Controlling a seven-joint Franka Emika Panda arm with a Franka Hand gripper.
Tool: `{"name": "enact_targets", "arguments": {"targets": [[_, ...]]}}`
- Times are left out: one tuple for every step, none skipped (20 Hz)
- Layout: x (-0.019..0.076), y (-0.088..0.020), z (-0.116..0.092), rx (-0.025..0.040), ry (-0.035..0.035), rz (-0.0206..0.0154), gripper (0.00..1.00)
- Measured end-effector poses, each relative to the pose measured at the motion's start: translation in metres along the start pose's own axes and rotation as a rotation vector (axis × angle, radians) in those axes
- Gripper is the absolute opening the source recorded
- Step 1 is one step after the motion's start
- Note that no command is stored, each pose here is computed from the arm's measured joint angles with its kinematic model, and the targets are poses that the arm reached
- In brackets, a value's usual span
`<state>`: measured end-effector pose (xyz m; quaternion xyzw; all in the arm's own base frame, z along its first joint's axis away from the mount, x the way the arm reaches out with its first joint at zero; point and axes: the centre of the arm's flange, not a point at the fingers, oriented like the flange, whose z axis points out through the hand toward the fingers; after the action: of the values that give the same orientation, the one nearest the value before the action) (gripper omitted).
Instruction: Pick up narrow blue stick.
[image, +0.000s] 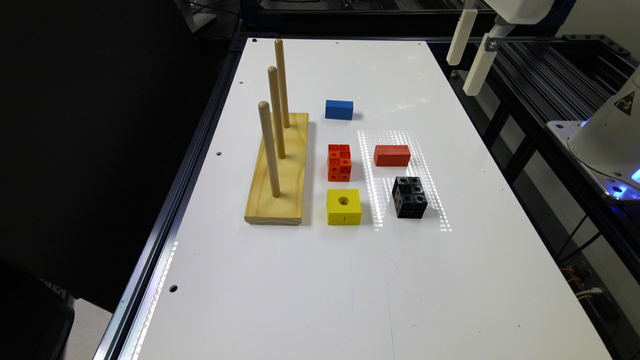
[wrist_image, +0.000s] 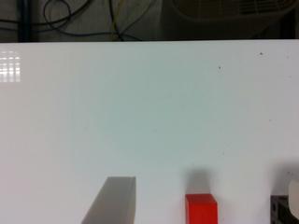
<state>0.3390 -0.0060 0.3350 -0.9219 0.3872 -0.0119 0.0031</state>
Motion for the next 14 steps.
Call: {"name": "enact_targets", "arguments": {"targets": [[0.0008,0.0,0.0,0.0015,0.0018,0.001,1.0],[0.0019,0.0,-0.001,0.0035,0.004,0.0019,1.0],[0.0028,0.0,-0.002,0.0049,0.0057,0.0027,1.0],[0.0037,0.0,-0.003,0.0062,0.0071,0.0032,1.0],[0.0046,0.0,-0.003,0.0072,0.0082,0.0036,1.0],[0.0056,0.0,-0.004,0.0079,0.0092,0.0043,1.0],[0.0071,0.0,-0.005,0.0088,0.0103,0.0047,1.0],[0.009,0.0,-0.005,0.0095,0.0115,0.0053,1.0],[0.0112,0.0,-0.006,0.0098,0.0123,0.0061,1.0],[0.0137,0.0,-0.006,0.0096,0.0128,0.007,1.0],[0.0158,0.0,-0.006,0.0092,0.0128,0.0077,1.0],[0.0179,-0.001,-0.006,0.0085,0.0126,0.008,1.0],[0.0201,-0.002,-0.006,0.0083,0.0126,0.0084,1.0],[0.0228,-0.002,-0.006,0.0079,0.0126,0.0085,1.0]]}}
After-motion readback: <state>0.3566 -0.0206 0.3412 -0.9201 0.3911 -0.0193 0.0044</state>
